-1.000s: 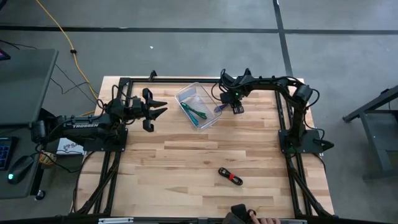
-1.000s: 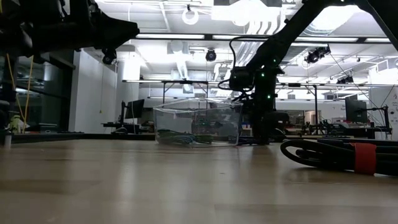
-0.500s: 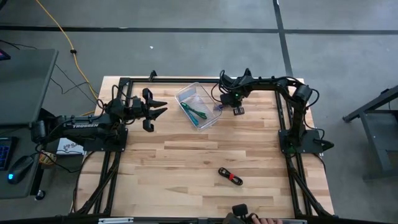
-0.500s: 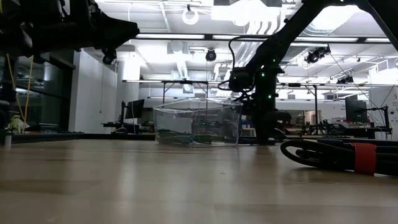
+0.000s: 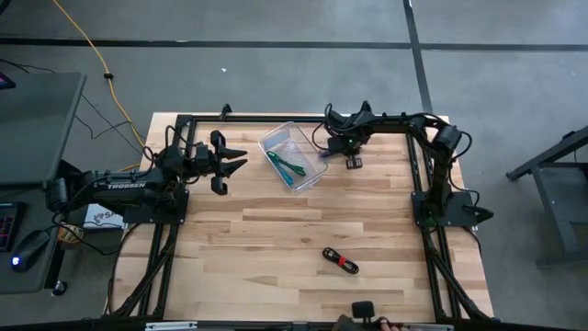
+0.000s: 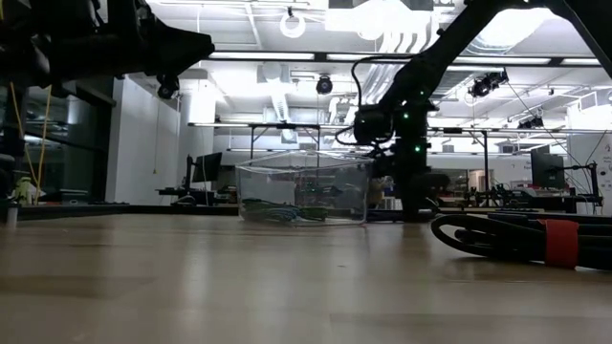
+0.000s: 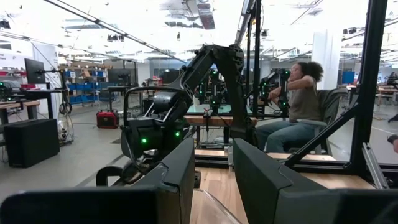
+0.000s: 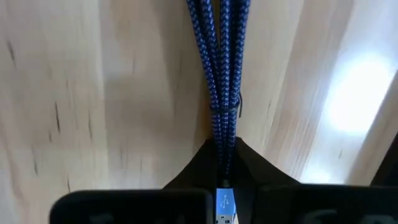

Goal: Pick and place USB-C Cables
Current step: Put the purple charger cable into the transparent bin

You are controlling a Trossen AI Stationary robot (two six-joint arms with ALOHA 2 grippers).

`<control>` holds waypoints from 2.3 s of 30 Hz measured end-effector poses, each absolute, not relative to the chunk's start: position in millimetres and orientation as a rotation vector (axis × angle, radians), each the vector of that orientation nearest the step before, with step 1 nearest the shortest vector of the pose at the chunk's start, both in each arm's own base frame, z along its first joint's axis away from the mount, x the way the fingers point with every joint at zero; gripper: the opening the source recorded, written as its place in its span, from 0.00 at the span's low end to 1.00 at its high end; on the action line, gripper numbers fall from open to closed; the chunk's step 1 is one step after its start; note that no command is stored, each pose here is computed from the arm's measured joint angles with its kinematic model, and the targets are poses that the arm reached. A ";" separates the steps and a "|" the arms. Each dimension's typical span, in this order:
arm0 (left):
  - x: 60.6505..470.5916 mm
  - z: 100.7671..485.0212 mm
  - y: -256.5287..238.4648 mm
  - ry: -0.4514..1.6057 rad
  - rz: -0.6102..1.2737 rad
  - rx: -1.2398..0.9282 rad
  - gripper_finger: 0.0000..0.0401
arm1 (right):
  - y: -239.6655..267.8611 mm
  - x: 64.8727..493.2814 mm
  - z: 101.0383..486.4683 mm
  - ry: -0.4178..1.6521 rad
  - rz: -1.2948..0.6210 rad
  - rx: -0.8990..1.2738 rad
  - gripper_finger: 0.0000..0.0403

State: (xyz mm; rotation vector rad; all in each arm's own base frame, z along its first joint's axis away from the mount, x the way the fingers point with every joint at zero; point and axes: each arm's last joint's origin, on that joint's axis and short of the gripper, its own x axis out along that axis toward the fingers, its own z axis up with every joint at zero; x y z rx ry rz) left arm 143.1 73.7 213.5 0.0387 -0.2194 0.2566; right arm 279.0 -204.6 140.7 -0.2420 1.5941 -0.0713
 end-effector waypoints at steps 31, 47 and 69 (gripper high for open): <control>143.1 212.9 74.1 -0.203 0.270 0.114 0.22 | -140.2 172.4 192.4 0.689 -0.323 -0.019 0.00; 143.1 212.9 74.1 -0.203 0.271 0.114 0.22 | -104.5 164.7 208.9 0.047 -0.264 -0.053 0.00; 143.1 212.9 74.1 -0.203 0.271 0.114 0.22 | -100.7 167.2 208.6 0.052 -0.240 -0.091 0.00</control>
